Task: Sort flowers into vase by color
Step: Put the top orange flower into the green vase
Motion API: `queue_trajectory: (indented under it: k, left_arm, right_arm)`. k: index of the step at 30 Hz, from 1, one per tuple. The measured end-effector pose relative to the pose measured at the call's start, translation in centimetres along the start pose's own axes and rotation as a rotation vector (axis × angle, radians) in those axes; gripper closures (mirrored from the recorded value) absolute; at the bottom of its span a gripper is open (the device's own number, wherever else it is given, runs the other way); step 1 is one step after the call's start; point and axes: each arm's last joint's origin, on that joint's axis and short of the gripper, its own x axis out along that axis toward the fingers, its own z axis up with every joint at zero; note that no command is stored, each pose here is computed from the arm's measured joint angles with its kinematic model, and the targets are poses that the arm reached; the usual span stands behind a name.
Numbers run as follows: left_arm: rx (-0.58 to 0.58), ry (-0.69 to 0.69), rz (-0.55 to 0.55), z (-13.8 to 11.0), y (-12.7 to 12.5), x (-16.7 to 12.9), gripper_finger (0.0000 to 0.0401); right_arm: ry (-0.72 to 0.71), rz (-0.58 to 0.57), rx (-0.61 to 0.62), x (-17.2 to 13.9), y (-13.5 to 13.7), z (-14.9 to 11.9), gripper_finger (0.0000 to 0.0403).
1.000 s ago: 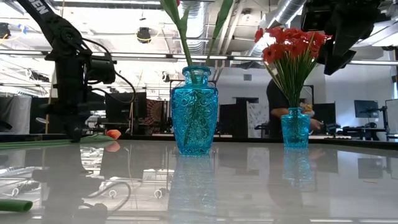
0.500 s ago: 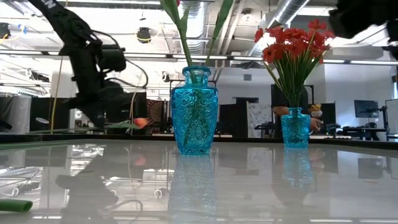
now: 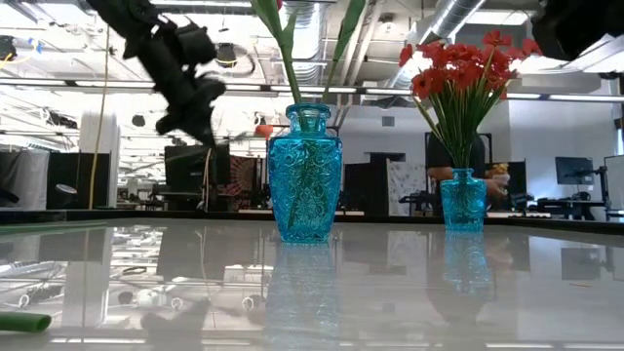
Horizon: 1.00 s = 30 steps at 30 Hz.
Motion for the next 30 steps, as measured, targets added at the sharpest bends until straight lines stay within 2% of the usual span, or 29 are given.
queue_trajectory:
  k: [6, 9, 13, 19, 24, 30]
  left_arm:
    - [0.106, -0.171, -0.152, 3.9, -1.5, -3.8, 0.0401]
    - [0.175, -0.315, -0.251, 5.8, -2.4, -6.1, 0.0401]
    - [0.251, -0.55, -0.457, 8.0, -3.9, -8.5, 0.0401]
    - [0.322, -0.787, -0.688, 9.8, -7.0, -9.7, 0.0401]
    - [0.398, -0.961, -0.775, 10.6, -8.9, -10.2, 0.0401]
    - [0.415, -1.041, -0.795, 12.5, -9.5, -10.2, 0.0401]
  right_arm:
    - [-0.128, -0.03, -0.096, 0.1, 0.2, -1.2, 0.0284]
    - [-0.218, 0.02, -0.143, -0.3, 0.7, -2.1, 0.0284]
    - [-0.363, 0.105, -0.216, -1.2, 1.2, -3.2, 0.0285]
    - [-0.727, 0.263, -0.345, -3.8, 1.9, -4.1, 0.0285]
    - [-0.978, 0.379, -0.487, -6.1, 2.6, -4.6, 0.0285]
    - [-1.057, 0.396, -0.529, -7.1, 2.5, -4.6, 0.0285]
